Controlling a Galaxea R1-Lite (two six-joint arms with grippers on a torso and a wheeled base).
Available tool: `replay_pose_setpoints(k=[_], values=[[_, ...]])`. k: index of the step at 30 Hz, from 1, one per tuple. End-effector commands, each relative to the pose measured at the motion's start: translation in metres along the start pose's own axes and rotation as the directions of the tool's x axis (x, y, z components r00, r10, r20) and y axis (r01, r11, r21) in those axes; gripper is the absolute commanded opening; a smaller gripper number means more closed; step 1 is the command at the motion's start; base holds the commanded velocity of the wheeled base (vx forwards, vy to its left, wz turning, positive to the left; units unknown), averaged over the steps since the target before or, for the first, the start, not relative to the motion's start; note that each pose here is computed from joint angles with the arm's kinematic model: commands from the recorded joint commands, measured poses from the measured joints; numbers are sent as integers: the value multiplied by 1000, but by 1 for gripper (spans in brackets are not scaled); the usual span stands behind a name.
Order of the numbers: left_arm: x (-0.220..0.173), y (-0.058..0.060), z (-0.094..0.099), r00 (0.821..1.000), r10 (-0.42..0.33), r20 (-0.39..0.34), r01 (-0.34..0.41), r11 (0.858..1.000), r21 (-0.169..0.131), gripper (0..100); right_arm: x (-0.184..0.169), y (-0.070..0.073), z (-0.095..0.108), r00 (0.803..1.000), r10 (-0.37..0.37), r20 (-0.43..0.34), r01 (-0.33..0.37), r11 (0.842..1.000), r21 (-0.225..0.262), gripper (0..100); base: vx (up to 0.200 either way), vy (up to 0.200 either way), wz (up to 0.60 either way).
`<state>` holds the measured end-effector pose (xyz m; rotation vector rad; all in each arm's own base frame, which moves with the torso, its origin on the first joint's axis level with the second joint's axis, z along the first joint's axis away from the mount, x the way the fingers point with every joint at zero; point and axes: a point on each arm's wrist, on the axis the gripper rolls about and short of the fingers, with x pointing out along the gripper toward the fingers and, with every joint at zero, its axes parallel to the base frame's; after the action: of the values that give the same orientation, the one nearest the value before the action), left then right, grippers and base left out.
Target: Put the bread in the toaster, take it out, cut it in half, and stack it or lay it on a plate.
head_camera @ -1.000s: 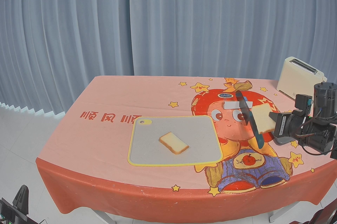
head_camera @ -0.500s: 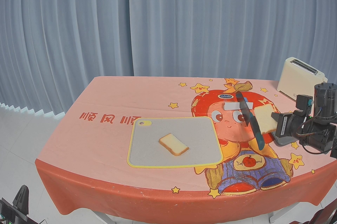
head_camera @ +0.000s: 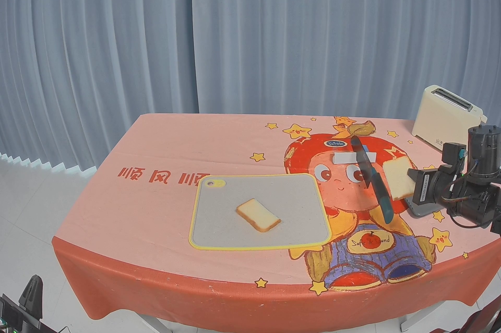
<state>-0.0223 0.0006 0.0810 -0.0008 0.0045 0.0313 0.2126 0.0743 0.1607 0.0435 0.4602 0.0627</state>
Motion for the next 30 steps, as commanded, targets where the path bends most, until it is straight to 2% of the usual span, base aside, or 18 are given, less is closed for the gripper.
replay_pose_setpoints(k=[1, 16, 24, 30], values=[[1, 0, -5, 1000, 1, -17, -1, 1000, 1, 0, 3, 1, -3, 1000, -1, -16, 1, 1000, -5, 0, 0, 0, 0], [1, 0, -5, 1000, 1, -17, -1, 1000, -5, 0, 5, -1, -3, 1000, -10, -20, 10, 1000, -4, 0, 0, -200, 0], [1, 0, -5, 1000, -1, -15, 1, 1000, -5, 0, 14, -6, -5, 998, -33, -44, 33, 999, 3, 0, 0, 0, 0], [1, 0, -5, 1000, -1, -17, 0, 1000, -5, 0, 18, -11, -11, 996, 10, -86, -10, 1000, 0, 0, 0, 0, 0]])
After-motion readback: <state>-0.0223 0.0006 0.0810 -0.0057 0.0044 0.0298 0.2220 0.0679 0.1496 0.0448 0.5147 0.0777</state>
